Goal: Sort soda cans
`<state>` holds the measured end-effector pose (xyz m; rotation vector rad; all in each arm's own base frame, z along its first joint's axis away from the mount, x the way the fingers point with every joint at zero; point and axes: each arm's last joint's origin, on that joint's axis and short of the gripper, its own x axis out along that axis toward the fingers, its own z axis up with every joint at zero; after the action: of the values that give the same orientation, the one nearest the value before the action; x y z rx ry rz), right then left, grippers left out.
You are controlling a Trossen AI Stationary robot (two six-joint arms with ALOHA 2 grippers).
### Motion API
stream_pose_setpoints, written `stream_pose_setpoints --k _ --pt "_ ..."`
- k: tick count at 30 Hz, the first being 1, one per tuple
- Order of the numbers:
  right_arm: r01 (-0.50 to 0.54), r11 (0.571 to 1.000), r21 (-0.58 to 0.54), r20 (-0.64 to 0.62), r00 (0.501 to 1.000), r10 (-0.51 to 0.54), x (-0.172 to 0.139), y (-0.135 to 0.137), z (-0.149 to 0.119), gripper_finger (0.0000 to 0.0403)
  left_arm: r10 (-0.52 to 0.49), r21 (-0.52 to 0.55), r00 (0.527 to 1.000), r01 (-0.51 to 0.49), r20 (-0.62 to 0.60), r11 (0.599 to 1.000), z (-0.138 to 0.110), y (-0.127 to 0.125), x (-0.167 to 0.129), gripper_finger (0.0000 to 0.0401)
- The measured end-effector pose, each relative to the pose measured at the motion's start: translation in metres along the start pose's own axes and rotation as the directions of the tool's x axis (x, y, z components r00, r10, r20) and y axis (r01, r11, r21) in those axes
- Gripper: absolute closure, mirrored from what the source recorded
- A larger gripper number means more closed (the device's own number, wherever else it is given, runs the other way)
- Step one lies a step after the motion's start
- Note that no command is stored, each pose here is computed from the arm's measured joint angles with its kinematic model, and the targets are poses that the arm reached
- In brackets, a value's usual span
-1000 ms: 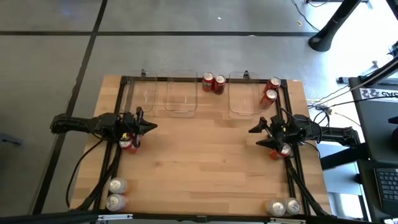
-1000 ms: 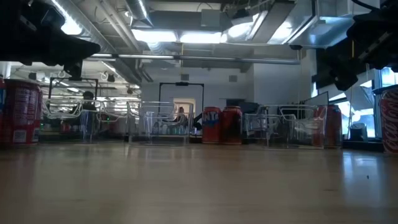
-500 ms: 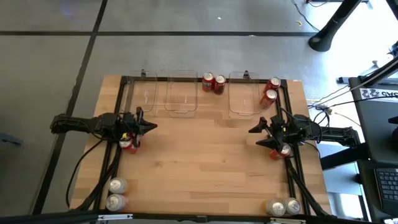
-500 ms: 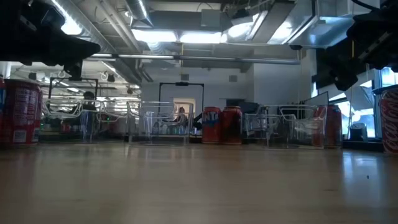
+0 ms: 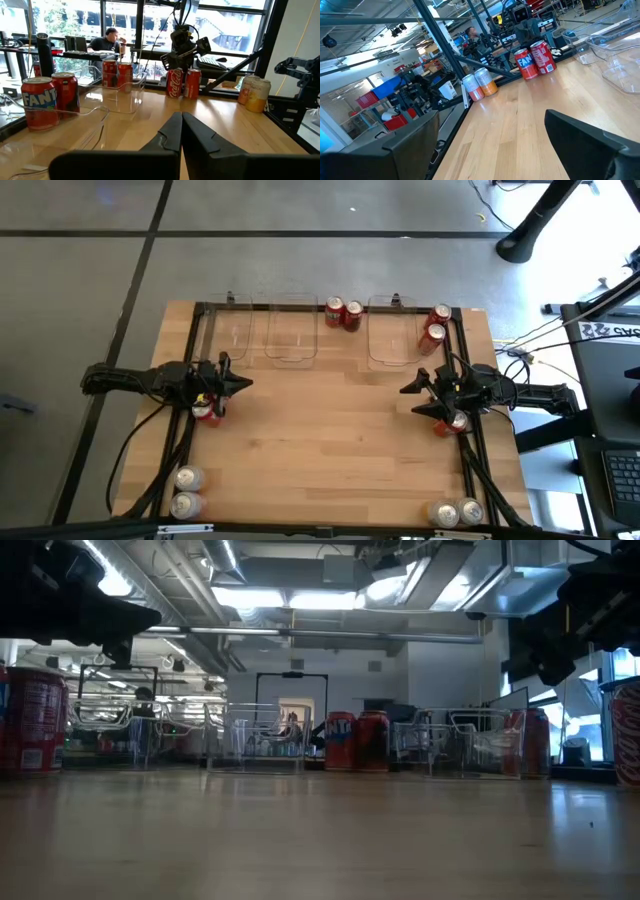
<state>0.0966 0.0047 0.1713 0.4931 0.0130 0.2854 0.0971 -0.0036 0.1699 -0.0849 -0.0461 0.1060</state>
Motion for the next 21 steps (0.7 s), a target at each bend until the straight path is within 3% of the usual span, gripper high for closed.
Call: stream_pose_setpoints --k 12,21 --pt "0.011 1.0 -0.002 0.011 1.0 -0.011 0.0 -0.0001 0.0006 0.0042 0.0 0.0 1.0 0.0 0.0 1.0 0.0001 0.0 0.0 0.04" --pt "0.15 0.989 0.0 0.132 0.98 -0.149 -0.0007 -0.0028 0.0064 0.0042 0.0 -0.039 1.0 0.0 0.0 0.999 0.0 0.0 0.0 0.04"
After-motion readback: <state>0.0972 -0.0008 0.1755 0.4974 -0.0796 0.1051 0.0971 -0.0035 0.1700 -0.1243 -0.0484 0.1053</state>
